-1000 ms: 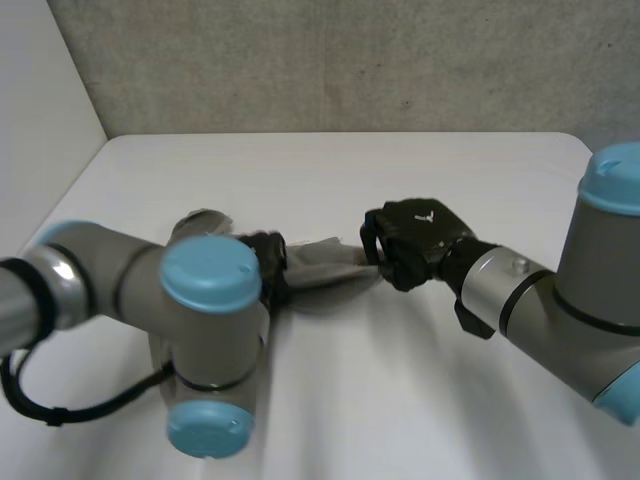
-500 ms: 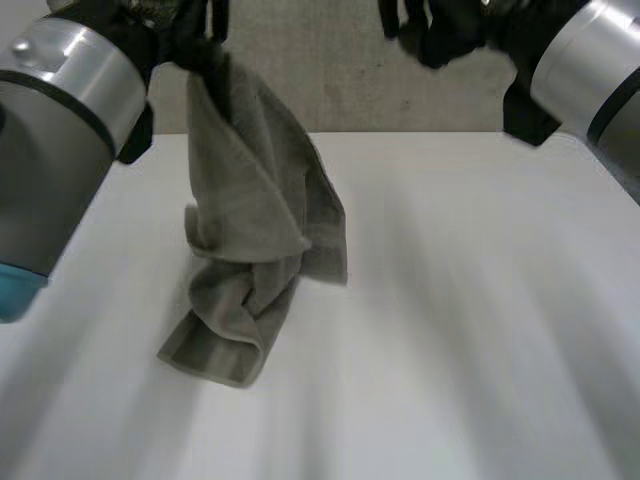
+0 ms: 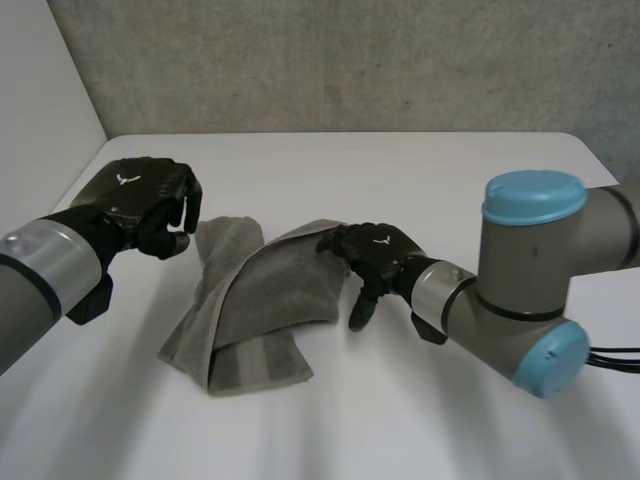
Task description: Fold the towel.
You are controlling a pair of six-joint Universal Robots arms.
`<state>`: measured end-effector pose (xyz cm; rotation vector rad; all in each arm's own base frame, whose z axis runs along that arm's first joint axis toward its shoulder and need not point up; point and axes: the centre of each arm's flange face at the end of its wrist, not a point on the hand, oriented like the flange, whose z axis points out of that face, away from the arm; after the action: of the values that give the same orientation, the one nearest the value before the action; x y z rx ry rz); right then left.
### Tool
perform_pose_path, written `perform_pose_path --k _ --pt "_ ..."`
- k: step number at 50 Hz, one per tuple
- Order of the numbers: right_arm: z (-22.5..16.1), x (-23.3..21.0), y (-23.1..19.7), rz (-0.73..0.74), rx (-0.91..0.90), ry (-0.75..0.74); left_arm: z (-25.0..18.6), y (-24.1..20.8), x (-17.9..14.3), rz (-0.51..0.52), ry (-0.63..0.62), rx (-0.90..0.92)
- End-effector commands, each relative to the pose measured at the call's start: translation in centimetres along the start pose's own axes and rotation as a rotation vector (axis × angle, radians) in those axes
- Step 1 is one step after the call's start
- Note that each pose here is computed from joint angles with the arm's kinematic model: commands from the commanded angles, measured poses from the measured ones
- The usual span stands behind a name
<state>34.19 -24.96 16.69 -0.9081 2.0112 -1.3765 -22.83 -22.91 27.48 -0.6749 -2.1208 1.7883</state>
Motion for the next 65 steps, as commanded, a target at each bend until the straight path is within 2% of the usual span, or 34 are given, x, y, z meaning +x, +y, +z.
perform_pose_path --k 1,14,19,21,22,26,35,37,45,65 --pt "2.7 0.0 -0.7 0.01 0.098 0.019 -2.2 -0.4 0.5 0.01 -0.005 0.03" --pt "3.8 0.4 -4.5 -0.031 0.22 0.028 -3.0 3.9 1.8 -0.026 0.015 -0.057" --pt "4.7 0.8 -5.1 -0.043 0.239 0.03 -1.6 6.5 2.2 -0.098 0.001 -0.08" --pt "5.8 1.1 -4.8 -0.063 0.228 0.03 -0.6 8.1 2.1 -0.18 -0.043 -0.102" --pt "5.8 1.1 -4.8 -0.063 0.228 0.03 -0.6 8.1 2.1 -0.18 -0.044 -0.102" --pt "7.7 1.6 -3.3 -0.126 0.179 0.035 0.9 10.8 2.5 -0.248 -0.093 -0.186" --pt "9.9 2.2 -2.1 -0.21 0.165 0.043 3.4 13.7 3.1 -0.246 -0.16 -0.265" --pt "10.4 2.4 -1.9 -0.217 0.173 0.044 4.2 14.1 2.8 -0.237 -0.208 -0.245" --pt "11.1 2.5 -1.0 -0.22 0.169 0.022 5.1 13.9 2.4 -0.206 -0.273 -0.178" --pt "11.8 2.4 0.1 -0.222 0.169 -0.003 3.4 12.6 2.9 -0.201 -0.262 -0.145"
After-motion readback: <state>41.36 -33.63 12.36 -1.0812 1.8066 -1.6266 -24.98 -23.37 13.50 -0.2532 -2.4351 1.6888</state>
